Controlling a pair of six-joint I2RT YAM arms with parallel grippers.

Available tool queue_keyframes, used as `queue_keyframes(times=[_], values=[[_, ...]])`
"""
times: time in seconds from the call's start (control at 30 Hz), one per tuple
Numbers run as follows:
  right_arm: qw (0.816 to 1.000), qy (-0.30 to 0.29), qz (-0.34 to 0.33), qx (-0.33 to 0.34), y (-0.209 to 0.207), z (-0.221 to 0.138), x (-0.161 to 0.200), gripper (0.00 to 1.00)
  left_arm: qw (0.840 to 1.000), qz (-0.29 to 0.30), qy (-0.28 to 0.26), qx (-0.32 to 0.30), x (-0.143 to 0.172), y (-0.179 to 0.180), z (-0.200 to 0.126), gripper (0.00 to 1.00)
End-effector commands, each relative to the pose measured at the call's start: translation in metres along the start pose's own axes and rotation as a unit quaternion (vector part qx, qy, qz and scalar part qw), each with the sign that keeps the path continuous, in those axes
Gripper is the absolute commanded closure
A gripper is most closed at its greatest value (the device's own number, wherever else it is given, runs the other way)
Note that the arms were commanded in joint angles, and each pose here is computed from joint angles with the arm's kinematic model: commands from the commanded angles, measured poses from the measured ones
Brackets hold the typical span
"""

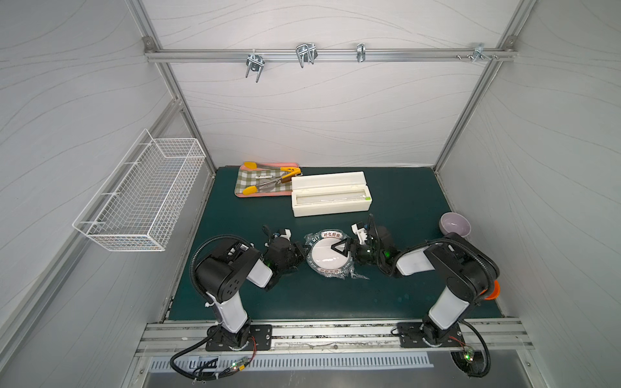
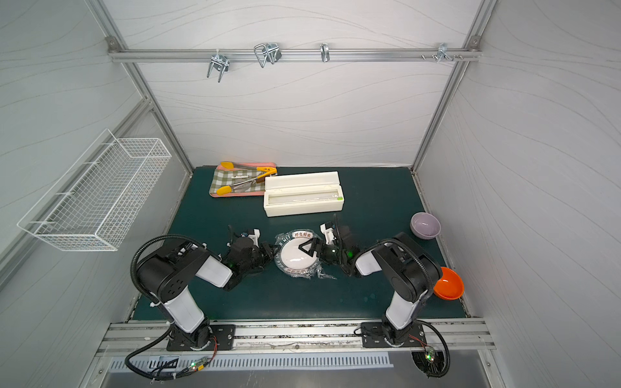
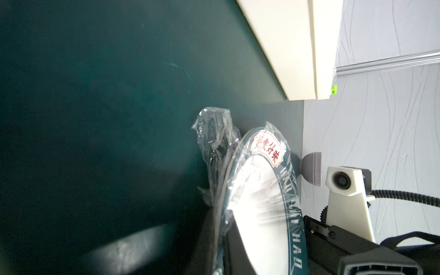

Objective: Wrap the plate with plastic wrap
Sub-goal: Cover the plate with plastic wrap.

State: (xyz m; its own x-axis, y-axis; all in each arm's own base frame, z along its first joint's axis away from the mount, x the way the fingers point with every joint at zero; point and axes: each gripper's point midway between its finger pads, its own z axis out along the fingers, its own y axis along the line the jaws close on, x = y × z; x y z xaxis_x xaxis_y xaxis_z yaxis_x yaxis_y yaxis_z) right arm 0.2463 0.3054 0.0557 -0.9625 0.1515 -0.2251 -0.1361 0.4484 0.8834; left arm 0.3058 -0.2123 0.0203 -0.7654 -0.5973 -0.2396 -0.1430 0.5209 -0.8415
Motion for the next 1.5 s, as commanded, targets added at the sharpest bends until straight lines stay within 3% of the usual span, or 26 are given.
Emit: queue_keyframes(times=[0.0, 0.23, 0.4, 0.6, 0.83, 0.97, 1.07, 1.1, 1.23, 1.33, 1.4, 1.47], values=[[0.996, 0.067, 0.055, -0.021, 0.01, 0.005, 0.042, 0.11, 0.999, -0.028, -0.016, -0.002, -0.006, -0.003, 0.007, 1.0], [0.996, 0.054, 0.066, 0.021, -0.013, -0.016, 0.059, 0.08, 0.998, -0.035, -0.05, 0.017, -0.03, -0.028, 0.008, 1.0], [0.994, 0.06, 0.073, 0.057, -0.031, -0.038, 0.074, 0.08, 0.998, -0.039, -0.041, 0.004, -0.024, -0.013, 0.008, 1.0], [0.98, 0.061, 0.035, 0.185, -0.044, -0.088, 0.075, 0.01, 0.999, -0.028, -0.029, -0.003, -0.018, -0.006, 0.007, 1.0], [0.964, 0.066, 0.035, 0.256, -0.037, -0.134, 0.072, 0.03, 1.0, -0.023, -0.019, -0.004, -0.015, -0.007, 0.009, 1.0], [0.977, 0.042, 0.012, 0.211, -0.017, -0.123, 0.059, 0.12, 1.0, -0.022, -0.017, -0.005, -0.015, -0.007, 0.01, 1.0], [0.984, 0.027, 0.01, 0.173, -0.009, -0.106, 0.051, 0.31, 1.0, -0.023, -0.015, -0.004, -0.015, -0.007, 0.01, 1.0], [0.986, 0.024, 0.0, 0.166, -0.004, -0.099, 0.049, 0.32, 1.0, -0.022, -0.016, -0.005, -0.015, -0.007, 0.01, 1.0], [0.986, 0.034, -0.046, 0.156, 0.005, -0.078, 0.053, 0.32, 1.0, -0.02, -0.014, -0.005, -0.014, -0.008, 0.011, 1.0], [0.986, 0.029, -0.056, 0.155, -0.003, -0.069, 0.052, 0.44, 1.0, -0.021, -0.011, -0.003, -0.013, -0.008, 0.012, 1.0], [0.978, 0.025, -0.085, 0.191, -0.016, -0.074, 0.052, 0.58, 1.0, -0.024, -0.011, -0.004, -0.012, -0.007, 0.012, 1.0], [0.979, 0.011, -0.095, 0.183, -0.018, -0.077, 0.053, 0.59, 1.0, -0.023, -0.01, -0.004, -0.011, -0.007, 0.011, 1.0]])
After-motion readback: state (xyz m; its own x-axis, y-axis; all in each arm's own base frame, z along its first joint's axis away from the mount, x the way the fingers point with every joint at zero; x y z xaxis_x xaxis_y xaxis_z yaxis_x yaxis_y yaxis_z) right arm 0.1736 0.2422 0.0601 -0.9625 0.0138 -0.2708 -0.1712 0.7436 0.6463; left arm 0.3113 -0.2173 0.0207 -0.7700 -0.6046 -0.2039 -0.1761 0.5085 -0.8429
